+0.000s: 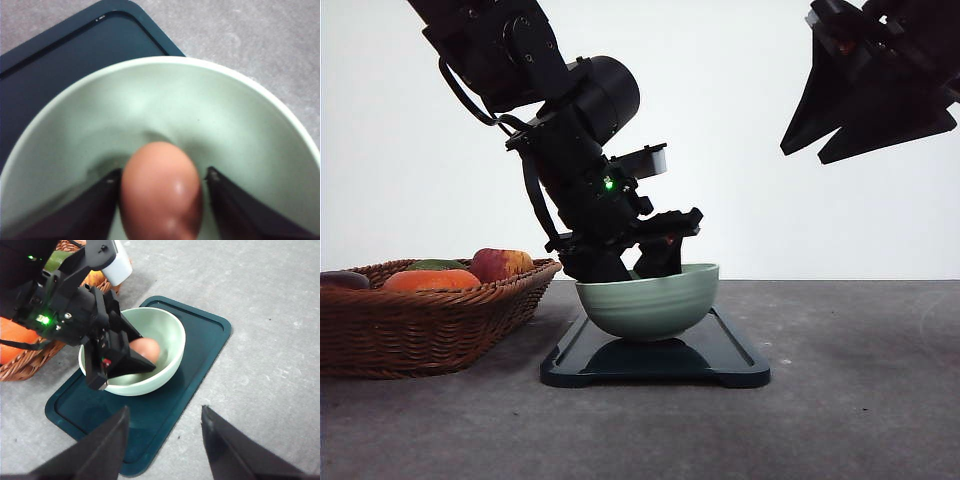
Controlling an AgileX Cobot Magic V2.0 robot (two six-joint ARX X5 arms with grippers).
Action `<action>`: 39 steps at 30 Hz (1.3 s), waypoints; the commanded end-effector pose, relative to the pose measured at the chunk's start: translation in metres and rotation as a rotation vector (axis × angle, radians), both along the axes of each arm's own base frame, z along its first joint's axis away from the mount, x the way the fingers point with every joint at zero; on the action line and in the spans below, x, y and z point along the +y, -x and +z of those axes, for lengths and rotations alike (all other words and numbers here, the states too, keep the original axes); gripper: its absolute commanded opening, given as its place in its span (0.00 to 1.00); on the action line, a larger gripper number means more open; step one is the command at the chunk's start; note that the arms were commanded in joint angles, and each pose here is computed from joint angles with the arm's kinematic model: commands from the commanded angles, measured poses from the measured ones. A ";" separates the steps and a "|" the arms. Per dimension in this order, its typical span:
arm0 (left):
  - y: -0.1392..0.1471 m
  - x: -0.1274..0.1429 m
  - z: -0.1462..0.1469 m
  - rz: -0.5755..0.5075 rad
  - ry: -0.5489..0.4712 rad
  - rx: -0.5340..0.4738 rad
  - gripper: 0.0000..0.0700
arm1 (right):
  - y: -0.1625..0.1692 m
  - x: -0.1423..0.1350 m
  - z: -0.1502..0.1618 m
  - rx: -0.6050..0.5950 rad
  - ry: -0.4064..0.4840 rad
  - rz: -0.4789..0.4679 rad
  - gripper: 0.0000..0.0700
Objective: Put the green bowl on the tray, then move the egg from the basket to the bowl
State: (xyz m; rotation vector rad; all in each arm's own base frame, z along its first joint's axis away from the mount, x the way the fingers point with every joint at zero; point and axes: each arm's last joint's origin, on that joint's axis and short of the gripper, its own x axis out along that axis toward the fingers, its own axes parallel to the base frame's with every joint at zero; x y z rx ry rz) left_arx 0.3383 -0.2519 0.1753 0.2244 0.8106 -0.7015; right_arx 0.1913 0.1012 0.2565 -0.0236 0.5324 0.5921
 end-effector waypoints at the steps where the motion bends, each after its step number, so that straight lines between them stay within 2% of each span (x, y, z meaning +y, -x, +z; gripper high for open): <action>1: -0.003 -0.007 0.000 -0.009 0.001 -0.002 0.58 | -0.001 0.002 0.001 0.002 -0.010 0.003 0.40; 5: -0.005 -0.009 0.011 -0.010 -0.009 0.010 0.58 | -0.001 0.002 0.001 0.003 -0.010 0.003 0.40; 9: -0.010 -0.013 0.030 -0.012 -0.013 0.012 0.68 | -0.001 0.002 0.001 0.006 -0.009 0.003 0.40; 17: -0.014 -0.008 0.067 0.004 -0.052 0.074 0.68 | 0.000 0.002 0.000 0.017 -0.002 0.003 0.40; 24: -0.001 0.014 0.111 0.024 0.040 0.052 0.67 | 0.000 0.002 -0.001 0.019 -0.001 0.003 0.40; 29: 0.018 0.036 0.134 0.016 0.077 -0.023 0.67 | 0.000 0.002 -0.001 0.019 -0.002 0.003 0.40; 39: 0.070 0.093 0.126 0.145 0.215 -0.076 0.67 | 0.000 0.002 -0.001 0.019 -0.002 0.003 0.40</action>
